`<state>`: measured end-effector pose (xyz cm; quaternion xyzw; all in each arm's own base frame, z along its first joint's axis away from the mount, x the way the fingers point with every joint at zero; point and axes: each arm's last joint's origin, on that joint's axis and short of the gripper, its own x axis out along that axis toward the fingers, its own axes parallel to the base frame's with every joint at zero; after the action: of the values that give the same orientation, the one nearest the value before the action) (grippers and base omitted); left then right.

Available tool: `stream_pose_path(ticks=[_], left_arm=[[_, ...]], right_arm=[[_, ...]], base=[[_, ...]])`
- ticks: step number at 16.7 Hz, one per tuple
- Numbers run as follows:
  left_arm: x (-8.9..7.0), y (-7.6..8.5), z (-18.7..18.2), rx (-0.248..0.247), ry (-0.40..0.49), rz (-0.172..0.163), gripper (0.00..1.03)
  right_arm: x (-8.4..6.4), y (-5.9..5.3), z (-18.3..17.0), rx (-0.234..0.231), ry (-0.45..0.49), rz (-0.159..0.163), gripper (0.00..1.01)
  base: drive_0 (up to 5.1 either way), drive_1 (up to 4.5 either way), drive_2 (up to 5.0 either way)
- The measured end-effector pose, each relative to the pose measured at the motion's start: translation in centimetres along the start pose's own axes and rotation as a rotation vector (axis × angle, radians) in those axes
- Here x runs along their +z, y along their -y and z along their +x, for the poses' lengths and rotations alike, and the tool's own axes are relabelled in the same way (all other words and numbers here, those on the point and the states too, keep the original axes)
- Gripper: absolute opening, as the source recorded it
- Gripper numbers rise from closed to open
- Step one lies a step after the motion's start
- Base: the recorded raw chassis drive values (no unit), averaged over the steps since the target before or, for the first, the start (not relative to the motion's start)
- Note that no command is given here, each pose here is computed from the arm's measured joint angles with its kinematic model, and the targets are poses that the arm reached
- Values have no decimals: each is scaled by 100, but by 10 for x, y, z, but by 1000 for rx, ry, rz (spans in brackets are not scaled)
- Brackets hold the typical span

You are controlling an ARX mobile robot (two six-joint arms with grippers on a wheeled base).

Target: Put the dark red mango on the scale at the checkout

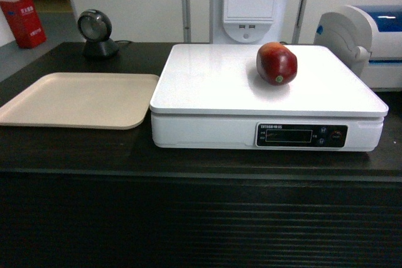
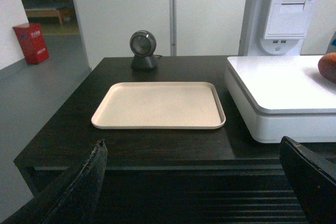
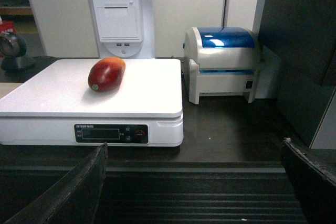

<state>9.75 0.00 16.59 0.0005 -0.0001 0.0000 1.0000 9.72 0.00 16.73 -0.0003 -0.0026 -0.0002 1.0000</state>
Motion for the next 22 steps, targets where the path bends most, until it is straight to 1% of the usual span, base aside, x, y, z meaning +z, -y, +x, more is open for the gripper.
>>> stream_pose_path(ticks=[22], left_arm=[[0,0,0,0,0,0,98]], right_arm=[[0,0,0,0,0,0,98]], base=[[0,0,0]])
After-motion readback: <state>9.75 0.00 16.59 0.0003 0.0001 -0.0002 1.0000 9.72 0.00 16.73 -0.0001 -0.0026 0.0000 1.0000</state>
